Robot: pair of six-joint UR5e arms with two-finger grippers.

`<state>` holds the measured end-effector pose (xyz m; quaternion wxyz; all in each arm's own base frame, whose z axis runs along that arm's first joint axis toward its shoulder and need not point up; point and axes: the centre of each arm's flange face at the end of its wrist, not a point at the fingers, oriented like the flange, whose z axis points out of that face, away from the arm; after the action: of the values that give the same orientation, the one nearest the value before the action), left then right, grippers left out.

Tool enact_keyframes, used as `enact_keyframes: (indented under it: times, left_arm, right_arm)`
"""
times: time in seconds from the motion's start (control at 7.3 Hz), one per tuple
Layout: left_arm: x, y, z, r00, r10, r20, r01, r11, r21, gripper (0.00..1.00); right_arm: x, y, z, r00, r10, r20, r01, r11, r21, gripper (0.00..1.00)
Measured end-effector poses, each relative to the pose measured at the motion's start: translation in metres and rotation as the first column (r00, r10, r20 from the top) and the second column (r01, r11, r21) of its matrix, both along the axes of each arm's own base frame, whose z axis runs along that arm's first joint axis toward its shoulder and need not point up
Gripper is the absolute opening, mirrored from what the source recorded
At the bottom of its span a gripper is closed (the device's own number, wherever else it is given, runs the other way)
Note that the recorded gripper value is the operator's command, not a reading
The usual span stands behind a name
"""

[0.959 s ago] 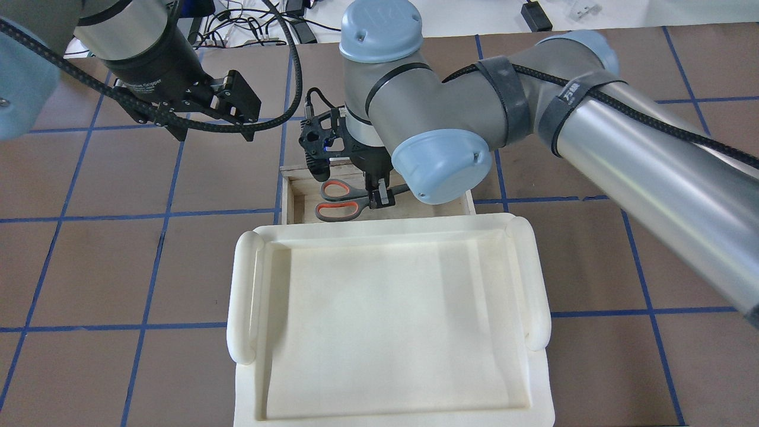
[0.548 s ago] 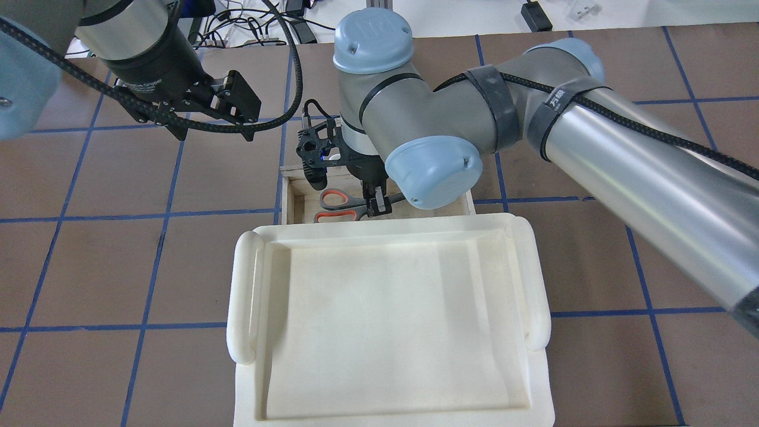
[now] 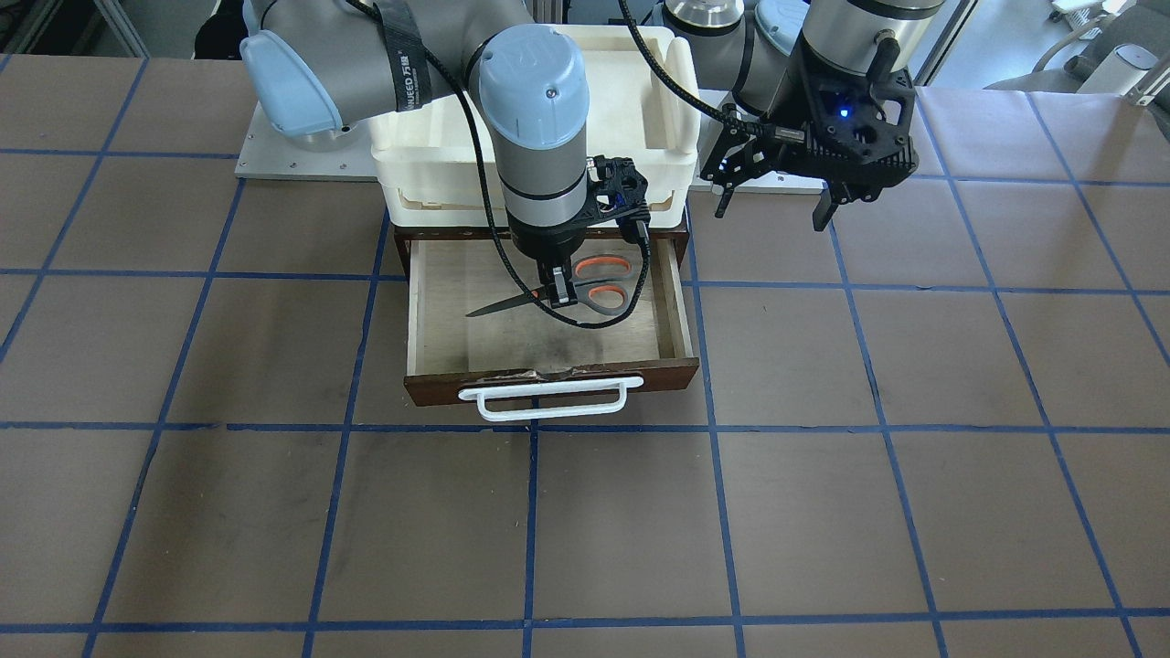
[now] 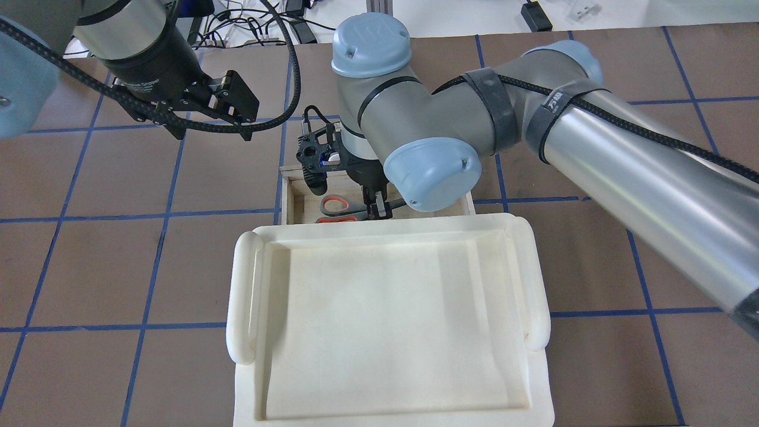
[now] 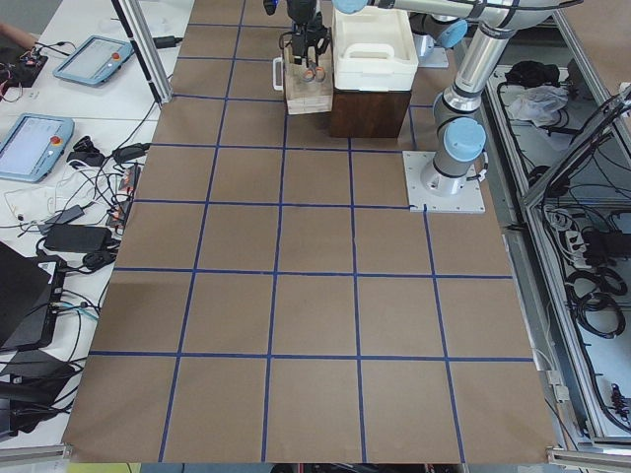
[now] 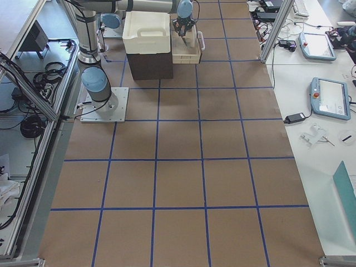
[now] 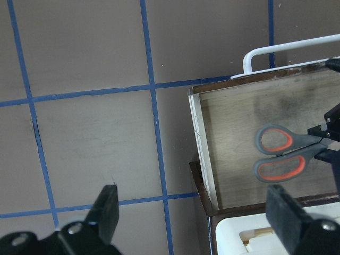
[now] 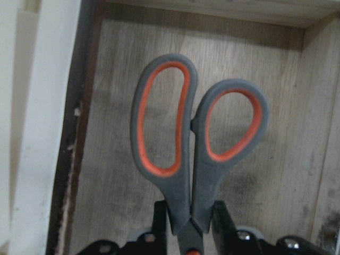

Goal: Put scissors in drawer and close it
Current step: 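Lower the scissors into the drawer and open the right gripper, then raise the right gripper away while the left arm moves over the drawer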

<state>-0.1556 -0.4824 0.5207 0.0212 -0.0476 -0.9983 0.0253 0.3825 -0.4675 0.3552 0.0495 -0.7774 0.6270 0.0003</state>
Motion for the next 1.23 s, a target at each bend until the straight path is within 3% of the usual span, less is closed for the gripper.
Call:
enact_keyframes:
  times: [0.14, 0.27, 0.82, 1.23]
  left_arm:
    - [0.002, 0.0, 0.001, 1.0, 0.0, 0.003, 0.0, 1.0, -0.001, 1.0]
    - [0.003, 0.001, 0.001, 1.0, -0.004, 0.007, 0.004, 1.0, -0.001, 1.0]
    - [0.007, 0.002, 0.005, 1.0, -0.009, 0.014, 0.009, 1.0, -0.01, 1.0]
    - [0.007, -0.015, 0.001, 1.0, 0.008, 0.009, -0.008, 1.0, -0.023, 1.0]
  right_arm:
    - [0.0, 0.0, 0.0, 1.0, 0.0, 0.0, 0.0, 1.0, 0.002, 0.82]
    - [0.0, 0.0, 0.0, 1.0, -0.001, 0.0, 0.001, 1.0, 0.002, 1.0]
    - [0.001, 0.0, 0.001, 1.0, 0.0, 0.003, 0.0, 1.0, -0.004, 1.0]
    - [-0.012, -0.009, 0.012, 1.0, -0.028, 0.0, 0.028, 0.999, -0.034, 1.0]
